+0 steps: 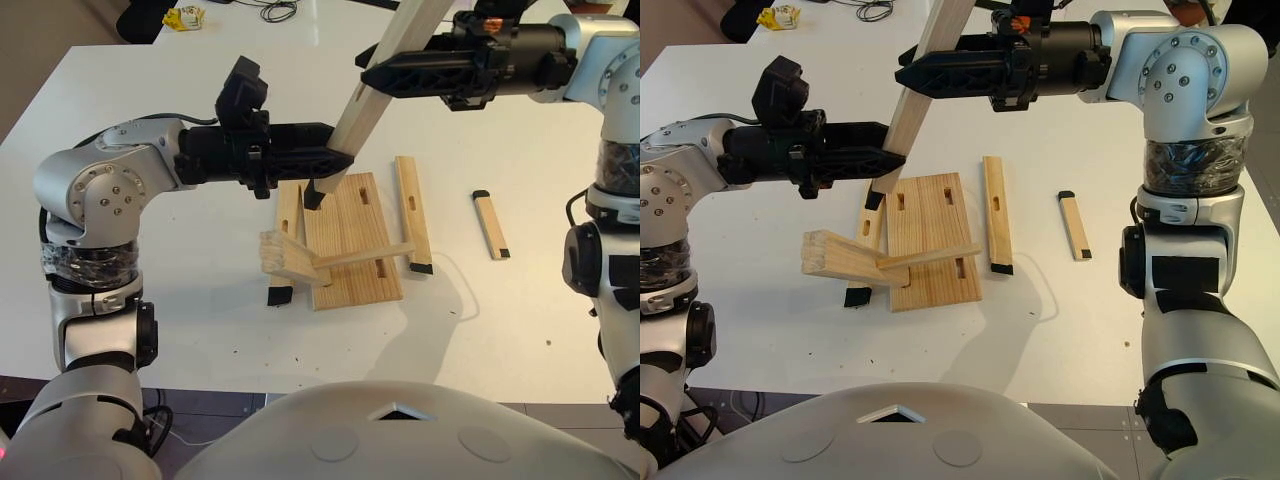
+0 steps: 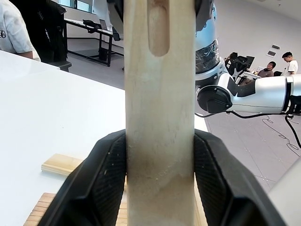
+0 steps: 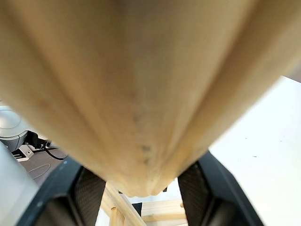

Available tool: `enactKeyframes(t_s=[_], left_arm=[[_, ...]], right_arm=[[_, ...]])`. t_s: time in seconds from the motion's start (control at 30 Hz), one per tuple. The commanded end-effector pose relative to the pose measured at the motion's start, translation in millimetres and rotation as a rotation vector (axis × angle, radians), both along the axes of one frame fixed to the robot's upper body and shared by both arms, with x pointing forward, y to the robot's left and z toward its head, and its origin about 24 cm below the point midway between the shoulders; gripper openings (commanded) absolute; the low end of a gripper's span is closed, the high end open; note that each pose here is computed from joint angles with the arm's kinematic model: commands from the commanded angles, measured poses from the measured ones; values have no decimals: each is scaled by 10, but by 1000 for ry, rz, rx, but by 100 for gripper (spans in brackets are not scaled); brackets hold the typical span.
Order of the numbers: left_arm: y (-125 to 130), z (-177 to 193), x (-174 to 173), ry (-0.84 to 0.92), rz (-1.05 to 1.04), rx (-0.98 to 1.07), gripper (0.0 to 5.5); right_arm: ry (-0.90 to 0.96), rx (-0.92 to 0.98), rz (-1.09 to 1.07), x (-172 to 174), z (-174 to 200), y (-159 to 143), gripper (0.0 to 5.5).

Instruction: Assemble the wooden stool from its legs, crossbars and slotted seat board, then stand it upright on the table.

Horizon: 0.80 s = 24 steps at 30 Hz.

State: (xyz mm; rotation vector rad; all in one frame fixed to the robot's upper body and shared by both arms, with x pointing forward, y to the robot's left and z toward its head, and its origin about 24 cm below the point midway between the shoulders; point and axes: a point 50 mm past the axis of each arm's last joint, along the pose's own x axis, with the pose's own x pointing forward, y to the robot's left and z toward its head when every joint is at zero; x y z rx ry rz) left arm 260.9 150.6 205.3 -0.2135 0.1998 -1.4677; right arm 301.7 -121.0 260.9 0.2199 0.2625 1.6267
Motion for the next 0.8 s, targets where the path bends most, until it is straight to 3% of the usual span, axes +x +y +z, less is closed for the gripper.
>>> enactKeyframes(t_s=[0.03,0.53,0.63,0.73,0.8], left_arm=[[56,77,63,-28,43,7,202],[134,63,284,-70,244,43,202],[136,77,280,-71,258,30,282],[133,100,292,-109,305,27,329],[176,116,173,-84,215,6,354]], right_arm=[[-17,-49,-6,-19,-49,-23,202],[-79,-83,-152,116,-146,-103,202],[-85,-82,-200,163,-169,-128,202],[-91,-80,-238,189,-183,-145,202],[-96,-75,-261,206,-179,-157,202]])
